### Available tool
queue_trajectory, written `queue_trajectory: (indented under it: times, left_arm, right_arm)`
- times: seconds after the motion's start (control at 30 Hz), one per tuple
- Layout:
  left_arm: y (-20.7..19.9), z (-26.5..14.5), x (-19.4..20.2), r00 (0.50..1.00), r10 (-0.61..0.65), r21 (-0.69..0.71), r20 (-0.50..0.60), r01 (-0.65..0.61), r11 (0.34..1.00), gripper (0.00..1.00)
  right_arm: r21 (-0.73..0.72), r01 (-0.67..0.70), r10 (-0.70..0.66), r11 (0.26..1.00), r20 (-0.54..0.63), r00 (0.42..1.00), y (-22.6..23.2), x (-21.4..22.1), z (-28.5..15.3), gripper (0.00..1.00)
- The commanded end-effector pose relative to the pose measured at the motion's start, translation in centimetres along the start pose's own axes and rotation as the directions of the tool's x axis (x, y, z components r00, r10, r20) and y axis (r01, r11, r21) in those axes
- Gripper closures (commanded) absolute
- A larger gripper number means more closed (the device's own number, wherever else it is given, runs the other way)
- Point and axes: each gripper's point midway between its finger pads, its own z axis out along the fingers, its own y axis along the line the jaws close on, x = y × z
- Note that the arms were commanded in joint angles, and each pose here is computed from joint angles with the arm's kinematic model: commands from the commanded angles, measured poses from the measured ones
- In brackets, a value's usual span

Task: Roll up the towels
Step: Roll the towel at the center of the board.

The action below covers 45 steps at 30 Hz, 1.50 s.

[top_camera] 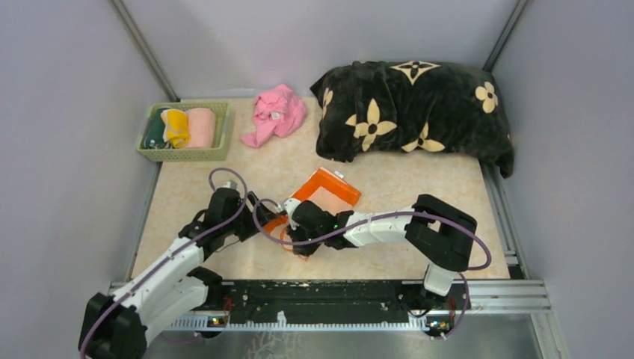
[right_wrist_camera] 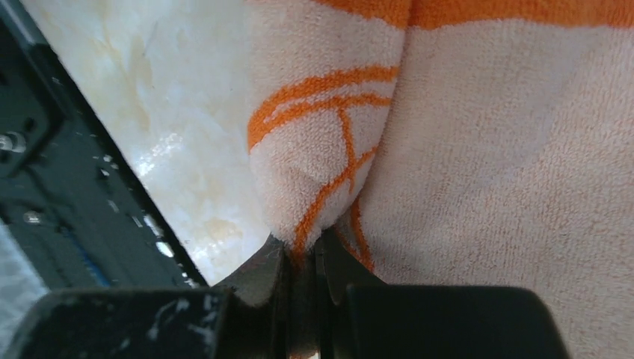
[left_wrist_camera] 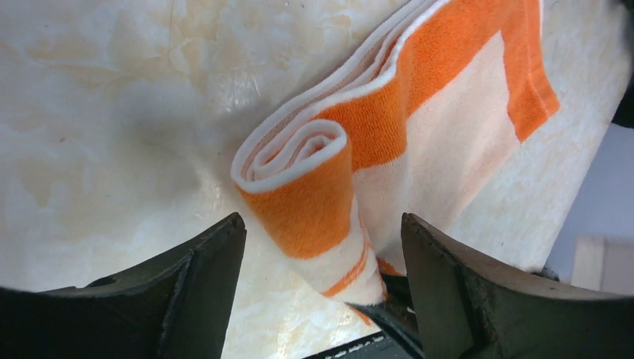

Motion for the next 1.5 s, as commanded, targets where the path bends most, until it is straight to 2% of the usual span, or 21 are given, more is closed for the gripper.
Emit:
queue_trajectory:
  times: [0.0,0.23,0.33,0.4,0.5,0.67,0.83,0.9,0.97,1.0,1.03,1.13,1.3,1.47]
  left_arm:
    - [1.6,-1.5,1.2,1.000,-0.020,-0.033,-0.018,0.020,0.999,0.18]
    - [0.9,-1.8,3.1,0.996,-0.041,0.060,-0.083,0.046,0.997,0.17]
    - [0.0,-1.1,3.2,0.993,-0.051,0.110,-0.103,0.062,0.992,0.18]
    - [-0.8,-0.7,3.1,0.992,-0.046,0.134,-0.114,0.061,0.989,0.18]
    - [-2.1,-0.2,2.6,0.992,-0.033,0.172,-0.121,0.054,0.984,0.19]
    - [-3.7,0.8,1.8,0.993,-0.028,0.217,-0.117,0.053,0.975,0.22]
    - [-2.4,2.1,2.2,0.990,-0.040,0.152,-0.134,0.060,0.987,0.28]
    - [-1.3,2.6,2.7,0.987,-0.055,0.100,-0.149,0.071,0.993,0.30]
    - [0.0,3.0,3.0,0.986,-0.068,0.050,-0.154,0.076,0.996,0.32]
    - [0.4,3.1,3.2,0.985,-0.073,0.035,-0.155,0.079,0.996,0.34]
    - [0.8,3.2,3.4,0.985,-0.076,0.026,-0.155,0.081,0.996,0.35]
    - [1.6,3.5,3.9,0.984,-0.091,0.010,-0.155,0.094,0.996,0.39]
    - [2.8,3.7,4.6,0.980,-0.105,-0.032,-0.168,0.101,0.994,0.40]
    - [3.0,3.7,4.7,0.979,-0.114,-0.037,-0.170,0.109,0.993,0.40]
  right_arm:
    - [-0.232,-0.268,0.269,0.935,-0.028,0.963,2.0,0.7,-0.8,1.00]
    - [-0.342,-0.525,0.520,0.780,-0.114,0.847,0.4,2.4,-1.2,1.00]
    - [-0.401,-0.608,0.602,0.686,-0.157,0.783,0.0,2.7,-1.6,1.00]
    - [-0.436,-0.647,0.643,0.625,-0.182,0.744,-0.3,2.6,-1.9,1.00]
    - [-0.434,-0.680,0.665,0.591,-0.214,0.715,-0.9,2.7,-1.7,1.00]
    - [-0.408,-0.687,0.660,0.601,-0.232,0.714,-1.4,2.7,-1.3,1.00]
    - [-0.338,-0.672,0.643,0.659,-0.211,0.736,-2.5,2.8,-1.1,1.00]
    - [-0.316,-0.650,0.626,0.691,-0.189,0.757,-2.9,2.4,-1.4,0.94]
    - [-0.284,-0.610,0.595,0.739,-0.149,0.790,-3.3,1.8,-2.0,0.81]
    - [-0.270,-0.573,0.566,0.773,-0.112,0.817,-3.4,1.0,-2.6,0.72]
    - [-0.243,-0.538,0.533,0.807,-0.090,0.841,-3.5,0.6,-3.0,0.66]
    - [-0.124,-0.419,0.417,0.900,-0.038,0.908,-3.5,-0.4,-4.3,0.57]
    - [0.049,-0.258,0.254,0.965,0.079,0.964,-3.9,-2.4,-6.9,0.53]
    - [0.210,-0.059,0.025,0.976,0.158,0.987,-2.8,-4.4,-9.0,0.51]
